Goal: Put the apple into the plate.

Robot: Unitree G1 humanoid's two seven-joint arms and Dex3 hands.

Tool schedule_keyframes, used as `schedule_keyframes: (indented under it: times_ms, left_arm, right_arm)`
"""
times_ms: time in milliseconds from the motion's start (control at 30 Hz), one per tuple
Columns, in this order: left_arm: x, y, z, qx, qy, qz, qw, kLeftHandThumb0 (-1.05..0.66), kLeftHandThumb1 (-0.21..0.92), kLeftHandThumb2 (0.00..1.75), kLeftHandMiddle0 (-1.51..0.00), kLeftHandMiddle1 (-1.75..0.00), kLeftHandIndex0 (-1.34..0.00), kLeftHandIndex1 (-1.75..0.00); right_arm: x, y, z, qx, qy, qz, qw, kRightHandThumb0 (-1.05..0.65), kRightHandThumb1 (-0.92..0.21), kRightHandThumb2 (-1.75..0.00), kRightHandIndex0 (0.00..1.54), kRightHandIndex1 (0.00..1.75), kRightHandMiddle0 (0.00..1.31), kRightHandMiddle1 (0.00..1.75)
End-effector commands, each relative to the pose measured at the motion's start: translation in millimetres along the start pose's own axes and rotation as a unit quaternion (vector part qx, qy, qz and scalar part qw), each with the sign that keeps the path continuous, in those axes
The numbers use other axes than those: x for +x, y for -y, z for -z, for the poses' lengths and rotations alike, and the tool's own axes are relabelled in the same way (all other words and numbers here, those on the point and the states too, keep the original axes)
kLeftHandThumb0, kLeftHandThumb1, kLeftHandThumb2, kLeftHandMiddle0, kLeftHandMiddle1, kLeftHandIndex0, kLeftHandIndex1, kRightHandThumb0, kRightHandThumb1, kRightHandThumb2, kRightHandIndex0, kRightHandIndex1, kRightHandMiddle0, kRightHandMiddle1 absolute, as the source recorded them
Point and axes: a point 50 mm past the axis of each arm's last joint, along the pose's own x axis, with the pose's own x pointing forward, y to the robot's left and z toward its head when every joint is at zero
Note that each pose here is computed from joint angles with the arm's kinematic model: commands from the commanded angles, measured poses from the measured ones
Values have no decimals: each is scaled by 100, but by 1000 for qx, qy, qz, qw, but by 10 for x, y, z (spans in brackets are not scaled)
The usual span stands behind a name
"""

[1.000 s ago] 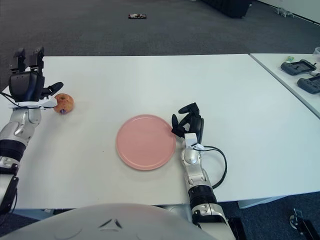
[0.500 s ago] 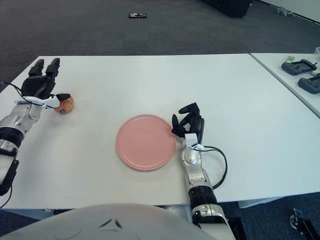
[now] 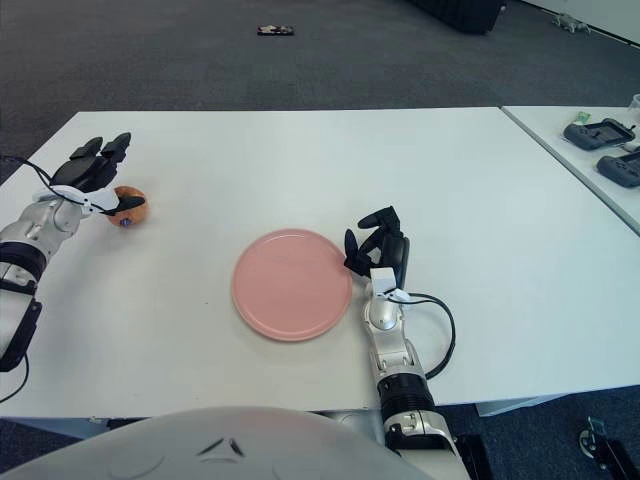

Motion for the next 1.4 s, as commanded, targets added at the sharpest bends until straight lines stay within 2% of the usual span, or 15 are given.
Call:
schedule_keyframes:
  times_ms: [0,300,400,667,900,1167,1367]
  left_arm:
    - [45,-20,-64,1,10,34,999,-103,60,72,0,0,0,0]
    - [55,38,-62,21,-2,129,991,-98,62,76,0,0,0,0]
    - [48,87,-45,8,-14,165,986,-95,62,77,0,0,0,0]
    - [32,193,-23,-1,-36,201,979,-89,58,84,0,0,0,0]
    - [-4,354,8,-5,-60,229,972,-86,55,88,-2,-1,0,0]
    - [-53,510,39,35,-77,265,961,-87,56,89,-2,-3,0,0]
    - [-88,584,79,78,-88,284,952,-87,56,88,0,-12,0,-5]
  right_arm:
    - [-171,66,186,-17,-43,2,999,-43,-49,-111,86,175,48,175]
    - [-178,74,192,-21,-47,6,999,-43,-49,-111,86,175,48,175]
    - [-180,77,202,-23,-54,6,998,-43,-49,-111,86,175,48,175]
    - [-181,79,196,-18,-57,8,998,-42,-50,-109,84,175,46,175]
    - [-177,84,187,-18,-51,10,998,-42,-50,-110,87,175,47,175]
    - [-177,100,181,-16,-44,10,999,-43,-49,-111,88,174,47,175]
    - [-184,117,180,-17,-43,9,999,-43,-48,-112,88,173,48,175]
